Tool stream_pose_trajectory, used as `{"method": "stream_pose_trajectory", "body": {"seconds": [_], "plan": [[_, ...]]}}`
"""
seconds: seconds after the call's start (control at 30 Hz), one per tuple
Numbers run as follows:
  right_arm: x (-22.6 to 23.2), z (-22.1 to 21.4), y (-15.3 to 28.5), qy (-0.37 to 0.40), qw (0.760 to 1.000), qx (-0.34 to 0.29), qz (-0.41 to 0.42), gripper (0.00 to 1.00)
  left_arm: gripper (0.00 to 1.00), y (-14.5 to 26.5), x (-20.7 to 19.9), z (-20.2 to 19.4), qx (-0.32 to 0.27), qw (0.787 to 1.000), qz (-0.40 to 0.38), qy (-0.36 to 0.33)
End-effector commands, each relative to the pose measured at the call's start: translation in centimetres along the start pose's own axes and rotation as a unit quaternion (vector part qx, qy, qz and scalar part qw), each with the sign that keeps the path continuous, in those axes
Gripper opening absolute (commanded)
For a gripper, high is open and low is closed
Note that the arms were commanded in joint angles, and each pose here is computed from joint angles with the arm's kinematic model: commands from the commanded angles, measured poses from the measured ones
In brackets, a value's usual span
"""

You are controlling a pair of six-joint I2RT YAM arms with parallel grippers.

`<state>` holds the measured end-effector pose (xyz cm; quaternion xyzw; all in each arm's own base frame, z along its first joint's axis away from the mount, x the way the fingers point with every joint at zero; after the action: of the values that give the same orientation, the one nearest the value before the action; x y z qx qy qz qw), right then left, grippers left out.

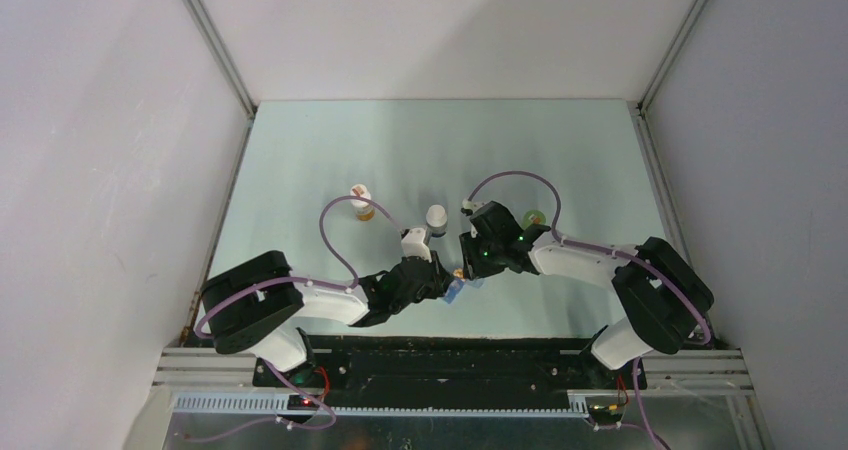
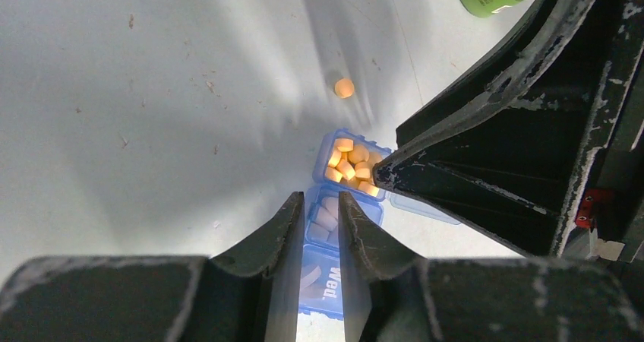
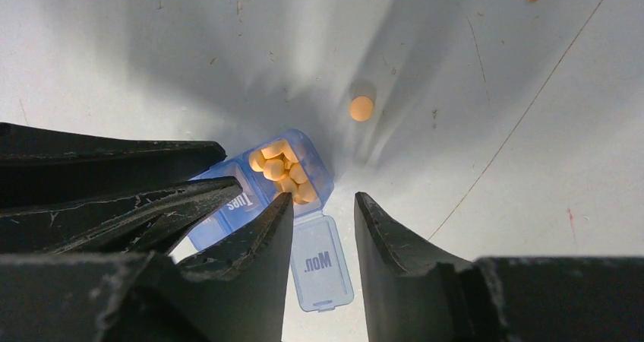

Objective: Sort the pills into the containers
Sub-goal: Adjust the pill in the pill container.

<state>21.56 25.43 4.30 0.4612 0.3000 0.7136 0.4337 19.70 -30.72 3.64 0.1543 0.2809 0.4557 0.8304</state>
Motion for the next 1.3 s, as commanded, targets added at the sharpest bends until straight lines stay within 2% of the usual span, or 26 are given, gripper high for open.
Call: {"method": "stream_pose_trajectory", "body": {"seconds": [0.0, 0.2, 0.37, 0.5, 0.83, 1.1, 1.27], "plan": [[1.1, 0.9, 0.5, 0.007, 1.000, -0.016, 0.015, 0.40, 0.27, 0.7, 3.2, -3.0, 0.051, 0.996, 0.051, -0.052], [2.3, 1.7, 1.8, 0.003, 0.998, -0.029, 0.048, 0.43, 0.28, 0.9, 3.1, -2.5, 0.043, 0.997, 0.050, -0.051], [2.2, 1.5, 1.0, 0.000, 0.999, -0.023, 0.046, 0.54, 0.28, 1.0, 3.1, -2.3, 0.038, 0.997, 0.048, -0.051], [1.8, 1.3, 0.2, -0.003, 0.999, -0.017, 0.036, 0.55, 0.31, 1.1, 3.0, -2.2, 0.036, 0.997, 0.045, -0.051], [2.0, 2.5, 1.7, -0.022, 0.998, -0.043, 0.041, 0.54, 0.48, 1.7, 2.5, -0.8, 0.014, 0.998, 0.037, -0.046], [1.8, 3.6, 3.8, -0.041, 0.996, -0.072, 0.035, 0.62, 0.58, 2.4, 2.8, -0.2, -0.001, 0.998, 0.037, -0.043], [0.3, 3.6, 4.9, -0.063, 0.994, -0.092, 0.005, 0.63, 0.69, 2.8, 2.4, 0.2, -0.016, 0.999, 0.020, -0.034]]}}
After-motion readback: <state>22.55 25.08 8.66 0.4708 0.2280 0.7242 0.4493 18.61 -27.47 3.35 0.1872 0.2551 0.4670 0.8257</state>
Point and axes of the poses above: each gripper's point midway between its finger pads, its own y axis back along the fingers, its own x axis along the line the jaws close on, z = x × y, the point moved 1 cm from there along y, back along the fingers, and after that the axes turned 14 degrees about -y, right-handed, at the moved point
